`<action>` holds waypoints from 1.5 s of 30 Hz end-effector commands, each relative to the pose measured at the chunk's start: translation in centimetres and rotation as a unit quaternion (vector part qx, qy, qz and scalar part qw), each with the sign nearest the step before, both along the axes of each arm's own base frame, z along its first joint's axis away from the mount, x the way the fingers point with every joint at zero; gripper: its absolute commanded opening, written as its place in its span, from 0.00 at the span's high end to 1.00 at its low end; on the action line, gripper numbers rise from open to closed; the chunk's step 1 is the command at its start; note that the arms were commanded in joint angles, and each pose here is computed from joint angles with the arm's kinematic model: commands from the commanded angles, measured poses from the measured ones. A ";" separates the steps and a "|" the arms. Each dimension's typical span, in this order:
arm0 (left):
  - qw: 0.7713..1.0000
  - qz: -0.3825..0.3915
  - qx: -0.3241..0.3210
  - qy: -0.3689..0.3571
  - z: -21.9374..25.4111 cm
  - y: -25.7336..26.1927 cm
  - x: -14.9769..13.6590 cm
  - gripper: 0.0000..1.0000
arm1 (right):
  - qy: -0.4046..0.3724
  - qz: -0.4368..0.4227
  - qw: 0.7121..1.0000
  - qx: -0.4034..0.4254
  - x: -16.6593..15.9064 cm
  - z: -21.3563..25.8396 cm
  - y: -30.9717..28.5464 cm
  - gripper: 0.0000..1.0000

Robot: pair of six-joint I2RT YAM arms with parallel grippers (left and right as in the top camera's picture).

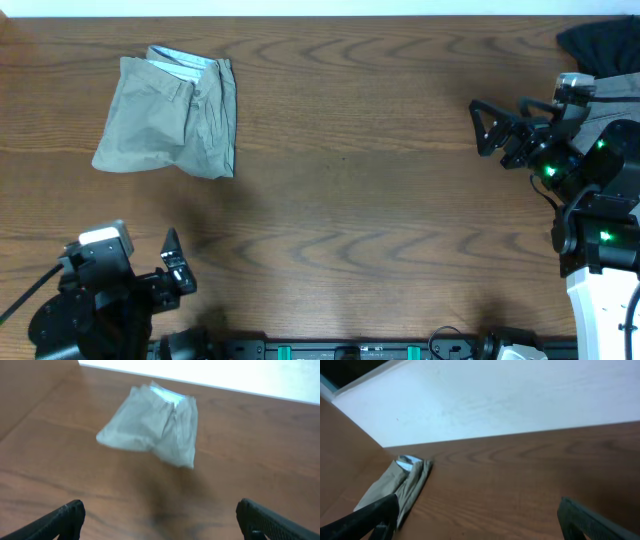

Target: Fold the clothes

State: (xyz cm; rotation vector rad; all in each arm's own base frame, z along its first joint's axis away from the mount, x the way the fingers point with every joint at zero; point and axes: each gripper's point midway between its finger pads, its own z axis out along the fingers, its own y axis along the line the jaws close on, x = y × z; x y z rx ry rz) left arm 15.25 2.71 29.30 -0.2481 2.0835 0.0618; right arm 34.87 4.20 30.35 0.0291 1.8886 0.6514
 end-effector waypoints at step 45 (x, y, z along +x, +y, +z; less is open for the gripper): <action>0.978 -0.103 0.072 -0.166 0.5 -2.6 4.1 0.02 | 0.160 -0.017 0.987 0.015 -3.0 -6.3 -0.2 0.01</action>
